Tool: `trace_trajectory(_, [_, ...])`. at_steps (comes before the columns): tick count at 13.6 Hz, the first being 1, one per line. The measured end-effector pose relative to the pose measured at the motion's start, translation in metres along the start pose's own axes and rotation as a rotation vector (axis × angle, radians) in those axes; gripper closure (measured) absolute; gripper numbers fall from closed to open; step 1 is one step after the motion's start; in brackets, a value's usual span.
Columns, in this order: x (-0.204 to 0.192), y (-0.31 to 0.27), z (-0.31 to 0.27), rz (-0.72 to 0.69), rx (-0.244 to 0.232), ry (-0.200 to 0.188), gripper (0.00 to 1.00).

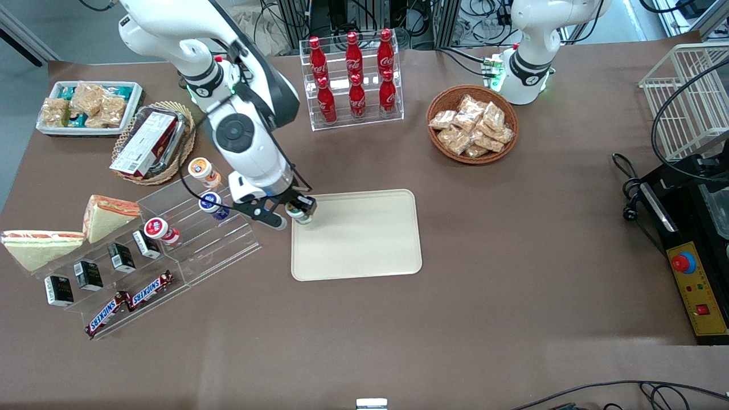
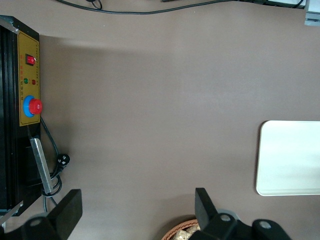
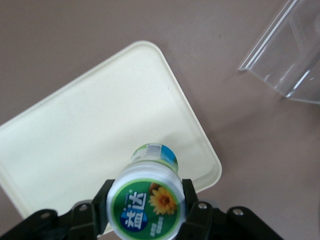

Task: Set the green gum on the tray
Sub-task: 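Carry the held gum bottle over the cream tray, then lower the gum bottle onto the tray and open the right gripper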

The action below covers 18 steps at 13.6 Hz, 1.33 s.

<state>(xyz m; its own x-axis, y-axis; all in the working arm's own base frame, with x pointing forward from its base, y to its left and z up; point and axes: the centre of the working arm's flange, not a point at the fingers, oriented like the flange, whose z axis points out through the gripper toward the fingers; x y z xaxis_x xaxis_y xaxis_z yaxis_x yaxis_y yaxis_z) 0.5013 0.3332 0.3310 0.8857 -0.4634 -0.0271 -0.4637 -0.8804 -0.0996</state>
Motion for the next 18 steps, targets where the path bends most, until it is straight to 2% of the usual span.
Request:
trace_trajectory(6, [-0.012,0.023,0.077,0.007,-0.005,0.019,0.41])
trace_trajectory(11, [-0.038,0.020,0.102,0.018,-0.017,0.015,0.41])
trace_trajectory(16, [-0.043,0.018,0.102,0.025,-0.015,0.017,0.00])
trace_trajectory(18, [-0.041,0.018,0.102,0.028,-0.015,0.018,0.00])
